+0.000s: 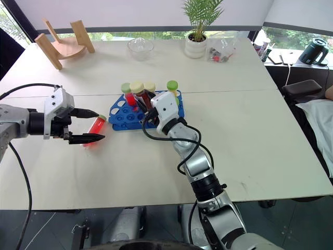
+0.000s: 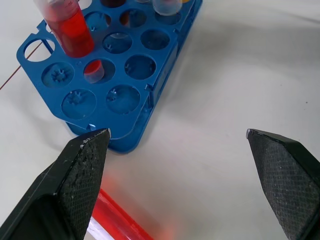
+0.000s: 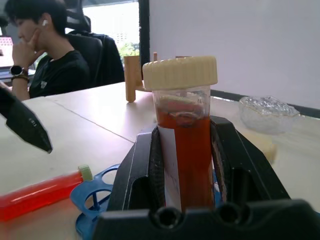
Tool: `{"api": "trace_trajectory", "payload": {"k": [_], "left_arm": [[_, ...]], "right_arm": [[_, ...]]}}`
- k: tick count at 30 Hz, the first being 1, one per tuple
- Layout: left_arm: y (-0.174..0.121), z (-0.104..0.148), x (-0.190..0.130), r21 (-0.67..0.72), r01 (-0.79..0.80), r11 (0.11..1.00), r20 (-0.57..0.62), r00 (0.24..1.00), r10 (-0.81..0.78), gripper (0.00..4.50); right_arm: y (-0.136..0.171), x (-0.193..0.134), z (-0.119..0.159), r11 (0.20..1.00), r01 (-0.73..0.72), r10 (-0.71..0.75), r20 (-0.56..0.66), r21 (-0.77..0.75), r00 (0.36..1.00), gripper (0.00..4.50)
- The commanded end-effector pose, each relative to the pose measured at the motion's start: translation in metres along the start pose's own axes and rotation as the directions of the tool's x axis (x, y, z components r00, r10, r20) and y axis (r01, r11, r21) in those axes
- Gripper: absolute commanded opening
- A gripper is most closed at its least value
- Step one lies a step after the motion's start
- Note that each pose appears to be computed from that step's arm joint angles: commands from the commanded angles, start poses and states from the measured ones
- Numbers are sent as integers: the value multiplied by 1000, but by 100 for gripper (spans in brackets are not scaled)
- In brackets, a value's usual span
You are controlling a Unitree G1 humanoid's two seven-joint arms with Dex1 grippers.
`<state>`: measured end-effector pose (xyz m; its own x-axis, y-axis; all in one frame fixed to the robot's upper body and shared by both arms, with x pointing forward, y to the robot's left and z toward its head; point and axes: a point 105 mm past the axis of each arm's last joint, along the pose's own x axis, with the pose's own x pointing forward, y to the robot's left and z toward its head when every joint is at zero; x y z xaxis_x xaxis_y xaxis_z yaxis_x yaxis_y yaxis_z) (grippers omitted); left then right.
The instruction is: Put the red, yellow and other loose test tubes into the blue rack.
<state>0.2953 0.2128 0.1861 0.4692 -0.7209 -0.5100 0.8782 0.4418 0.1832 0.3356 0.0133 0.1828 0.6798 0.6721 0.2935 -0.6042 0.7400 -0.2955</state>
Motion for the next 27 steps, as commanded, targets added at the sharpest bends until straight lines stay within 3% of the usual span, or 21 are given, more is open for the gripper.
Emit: {"api": "trace_trajectory", "payload": {"k": [1, 5, 11, 18, 27], "left_arm": [[-1, 8, -1, 39, -14, 999, 16, 1000, 13, 450], [-4, 5, 2, 29, -9, 1000, 19, 1000, 9, 450], [-11, 2, 8, 11, 6, 1000, 23, 1000, -6, 450], [-16, -3, 8, -17, 17, 1000, 24, 1000, -17, 450], [-10, 2, 11, -1, 20, 1000, 29, 999, -20, 450]], "right_arm": [[10, 1, 35, 999, -17, 23, 139, -47, 990, 87], [14, 0, 51, 999, 20, -11, 183, -50, 983, 87], [14, -5, 48, 999, 43, -44, 133, 13, 990, 87], [12, -16, 31, 991, 104, -106, 27, 84, 994, 87], [-6, -4, 6, 977, 199, -199, -10, 75, 980, 87]]}}
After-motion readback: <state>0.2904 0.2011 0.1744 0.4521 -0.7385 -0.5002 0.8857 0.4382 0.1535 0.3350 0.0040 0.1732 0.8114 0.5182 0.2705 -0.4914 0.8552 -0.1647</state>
